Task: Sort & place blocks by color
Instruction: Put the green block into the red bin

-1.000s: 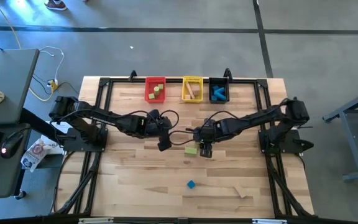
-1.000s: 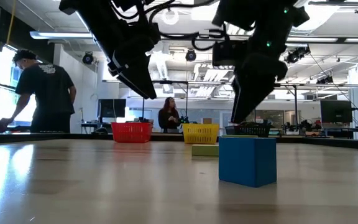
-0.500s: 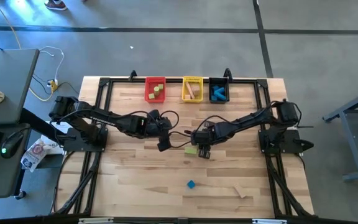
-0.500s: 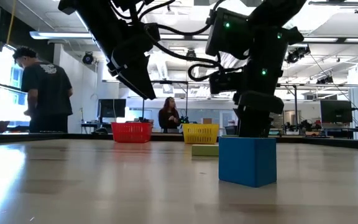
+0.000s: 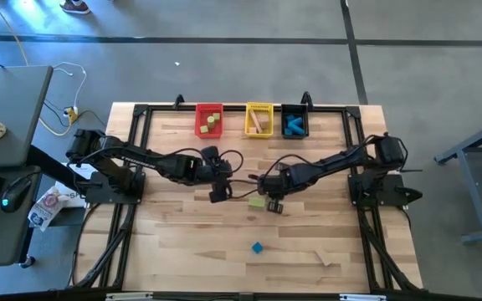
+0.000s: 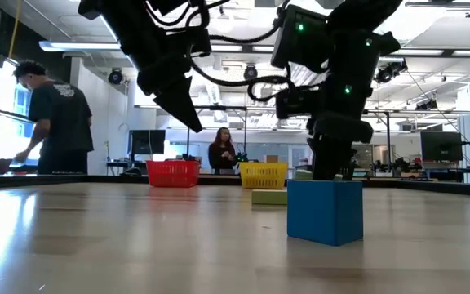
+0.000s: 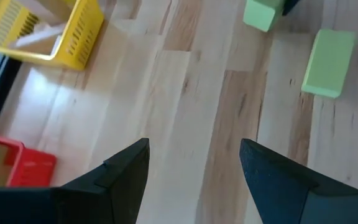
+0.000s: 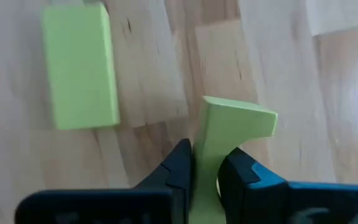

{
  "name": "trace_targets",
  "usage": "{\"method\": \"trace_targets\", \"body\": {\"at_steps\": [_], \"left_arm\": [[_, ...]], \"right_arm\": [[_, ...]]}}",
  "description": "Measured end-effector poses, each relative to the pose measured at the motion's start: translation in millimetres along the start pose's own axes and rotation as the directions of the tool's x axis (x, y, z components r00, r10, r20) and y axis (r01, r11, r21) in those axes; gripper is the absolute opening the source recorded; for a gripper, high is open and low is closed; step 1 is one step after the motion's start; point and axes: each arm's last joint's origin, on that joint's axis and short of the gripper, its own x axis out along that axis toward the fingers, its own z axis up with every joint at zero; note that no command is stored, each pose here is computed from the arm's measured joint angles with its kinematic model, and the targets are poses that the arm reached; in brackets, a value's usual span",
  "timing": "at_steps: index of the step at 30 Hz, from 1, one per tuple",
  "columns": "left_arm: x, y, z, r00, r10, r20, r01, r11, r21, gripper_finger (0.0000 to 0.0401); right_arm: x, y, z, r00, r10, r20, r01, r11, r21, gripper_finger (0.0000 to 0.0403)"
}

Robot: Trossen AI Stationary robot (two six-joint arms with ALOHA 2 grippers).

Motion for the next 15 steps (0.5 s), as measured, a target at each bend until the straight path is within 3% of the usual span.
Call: {"method": "trace_targets", "body": {"at_steps": [15], "left_arm": [[-6.5, -15.5, 9.0, 0.991, -0.07, 0.11, 0.042, 0.969, 0.242, 0.0236]], "right_arm": [[-22.9, 6.2, 14.9, 0.977, 0.115, 0.18, -0.108, 0.993, -0.048, 0.0032]]}}
